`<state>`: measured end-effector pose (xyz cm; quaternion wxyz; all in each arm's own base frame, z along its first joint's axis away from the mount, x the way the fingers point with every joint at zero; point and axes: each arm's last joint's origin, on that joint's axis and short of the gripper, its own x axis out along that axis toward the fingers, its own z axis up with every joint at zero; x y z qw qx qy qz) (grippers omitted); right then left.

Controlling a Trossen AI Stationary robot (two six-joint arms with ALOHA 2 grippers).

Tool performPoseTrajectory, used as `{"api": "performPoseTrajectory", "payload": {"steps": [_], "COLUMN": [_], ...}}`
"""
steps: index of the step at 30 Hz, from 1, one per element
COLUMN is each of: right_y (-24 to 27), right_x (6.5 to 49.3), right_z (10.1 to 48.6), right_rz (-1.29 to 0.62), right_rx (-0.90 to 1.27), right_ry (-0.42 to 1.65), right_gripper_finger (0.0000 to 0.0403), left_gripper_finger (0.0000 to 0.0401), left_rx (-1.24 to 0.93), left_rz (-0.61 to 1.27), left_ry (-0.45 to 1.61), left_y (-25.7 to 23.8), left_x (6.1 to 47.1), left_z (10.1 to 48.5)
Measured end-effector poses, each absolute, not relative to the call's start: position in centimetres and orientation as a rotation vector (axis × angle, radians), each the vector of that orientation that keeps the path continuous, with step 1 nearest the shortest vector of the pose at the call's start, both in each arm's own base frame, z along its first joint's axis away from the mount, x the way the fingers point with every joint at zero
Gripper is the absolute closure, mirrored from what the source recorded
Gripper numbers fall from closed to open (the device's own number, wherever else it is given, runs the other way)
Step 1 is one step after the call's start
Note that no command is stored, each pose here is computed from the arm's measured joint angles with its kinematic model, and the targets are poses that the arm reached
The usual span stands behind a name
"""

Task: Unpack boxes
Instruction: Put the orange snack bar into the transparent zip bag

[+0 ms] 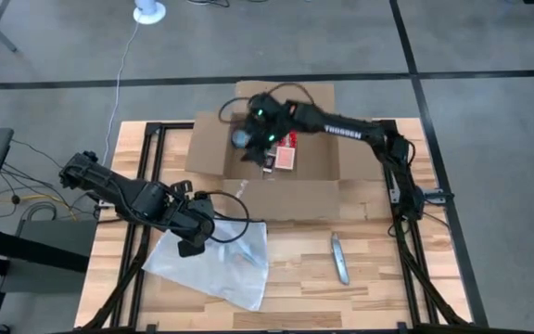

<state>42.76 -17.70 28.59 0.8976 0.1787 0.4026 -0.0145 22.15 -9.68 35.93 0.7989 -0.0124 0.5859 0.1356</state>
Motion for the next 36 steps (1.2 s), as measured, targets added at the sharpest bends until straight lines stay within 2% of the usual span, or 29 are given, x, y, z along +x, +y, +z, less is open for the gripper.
{"api": "performPoseTrajectory", "payload": {"steps": [3, 8, 11, 15, 18, 23, 27, 31, 36], "right_y": [-20.1, -22.8, -23.5, -24.0, -24.3, -26.1, -27.9, -28.7, -28.7], "right_x": [40.8, 39.5, 39.7, 40.3, 41.4, 42.3, 42.2, 42.0, 42.2], "right_z": [27.8, 27.4, 27.7, 27.5, 26.5, 23.6, 20.4, 17.8, 17.2], "right_rz": [-0.103, -0.118, -0.056, 0.057, 0.079, 0.025, -0.114, -0.169, -0.166], "right_rx": [0.343, 0.266, 0.070, -0.313, -0.485, -0.506, -0.399, -0.300, -0.297], "right_ry": [0.938, 0.925, 0.873, 0.843, 0.829, 0.853, 0.963, 1.037, 1.048], "right_gripper_finger": [0.0158, 0.0159, 0.0159, 0.0159, 0.0159, 0.0159, 0.0159, 0.0159, 0.0159], "left_gripper_finger": [0.0401, 0.0401, 0.0401, 0.0401, 0.0401, 0.0401, 0.0401, 0.0401, 0.0401], "left_rx": [-0.011, -0.045, -0.103, -0.162, -0.212, -0.268, -0.292, -0.297, -0.289], "left_rz": [0.318, 0.418, 0.482, 0.530, 0.561, 0.587, 0.592, 0.584, 0.576], "left_ry": [1.243, 1.206, 1.187, 1.165, 1.144, 1.116, 1.097, 1.088, 1.092], "left_y": [-9.3, -8.0, -7.5, -7.2, -7.1, -7.1, -7.1, -7.2, -7.2], "left_x": [22.3, 22.8, 23.0, 23.2, 23.3, 23.5, 23.6, 23.7, 23.7], "left_z": [36.0, 36.0, 36.0, 36.0, 36.1, 36.1, 36.1, 36.2, 36.2]}}
